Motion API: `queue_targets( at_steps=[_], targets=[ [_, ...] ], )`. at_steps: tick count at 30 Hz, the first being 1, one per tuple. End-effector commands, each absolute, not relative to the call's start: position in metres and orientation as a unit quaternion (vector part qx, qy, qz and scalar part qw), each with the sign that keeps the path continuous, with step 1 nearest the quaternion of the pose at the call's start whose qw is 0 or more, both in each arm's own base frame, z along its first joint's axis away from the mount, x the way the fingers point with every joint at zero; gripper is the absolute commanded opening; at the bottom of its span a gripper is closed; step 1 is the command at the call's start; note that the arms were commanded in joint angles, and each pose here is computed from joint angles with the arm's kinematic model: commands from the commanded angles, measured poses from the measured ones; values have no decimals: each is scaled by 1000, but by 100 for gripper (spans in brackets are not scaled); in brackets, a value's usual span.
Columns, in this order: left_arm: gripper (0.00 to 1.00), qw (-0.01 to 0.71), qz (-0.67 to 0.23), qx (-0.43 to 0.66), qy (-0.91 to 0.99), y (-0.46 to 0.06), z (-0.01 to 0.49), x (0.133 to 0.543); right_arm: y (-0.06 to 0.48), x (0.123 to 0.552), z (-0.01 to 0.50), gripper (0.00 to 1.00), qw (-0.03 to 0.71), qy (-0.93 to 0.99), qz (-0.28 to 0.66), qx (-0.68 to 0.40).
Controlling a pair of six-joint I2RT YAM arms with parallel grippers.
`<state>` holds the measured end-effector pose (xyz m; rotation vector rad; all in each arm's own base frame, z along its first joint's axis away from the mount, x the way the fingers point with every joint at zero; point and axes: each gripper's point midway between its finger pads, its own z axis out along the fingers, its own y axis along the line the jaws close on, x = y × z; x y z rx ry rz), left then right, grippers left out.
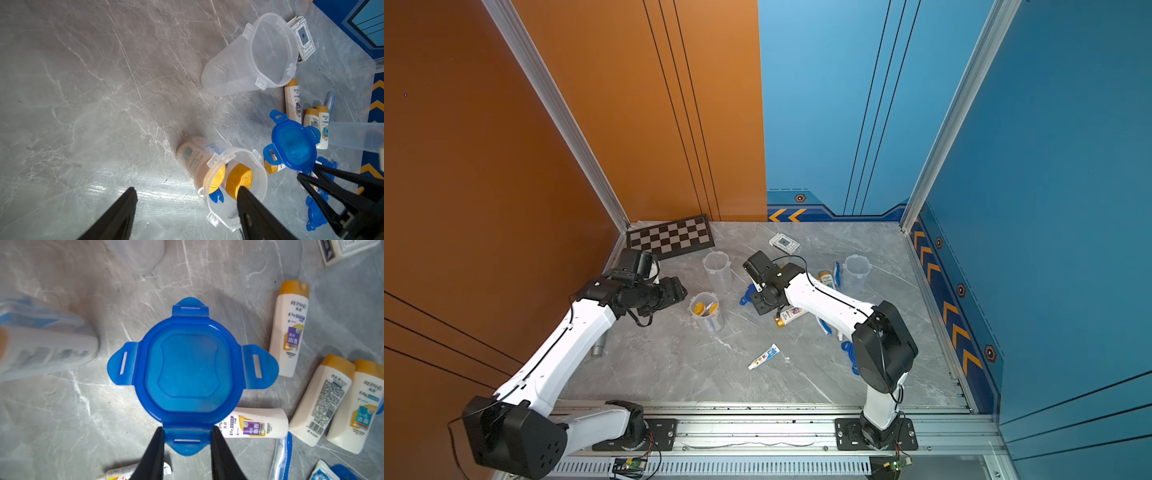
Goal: Pack away toiletry kits
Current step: Pick up the lid from the center of the board, then close the lid on the container.
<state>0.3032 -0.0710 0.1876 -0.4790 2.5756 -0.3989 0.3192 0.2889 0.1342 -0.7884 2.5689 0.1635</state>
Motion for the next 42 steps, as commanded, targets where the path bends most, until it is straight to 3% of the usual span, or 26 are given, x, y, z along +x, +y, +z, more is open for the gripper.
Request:
queue_targets(
  at_steps=[1,12,18,29,42],
  targets=[
    [77,246,-155,-169,942,-70,193,302,290,307,145,7,232,918,59,-317],
    [77,252,-158,-187,936,-64,190,299,314,266,211,7,297,875,113,-366],
    [77,260,-162,-193,932,-60,195,299,360,246,238,8,317,831,185,-417],
    [76,276,-173,-214,921,-52,203,290,431,265,212,7,304,803,229,-458],
    [77,245,-197,-183,931,-67,195,295,426,272,179,6,288,817,188,-462]
  ],
)
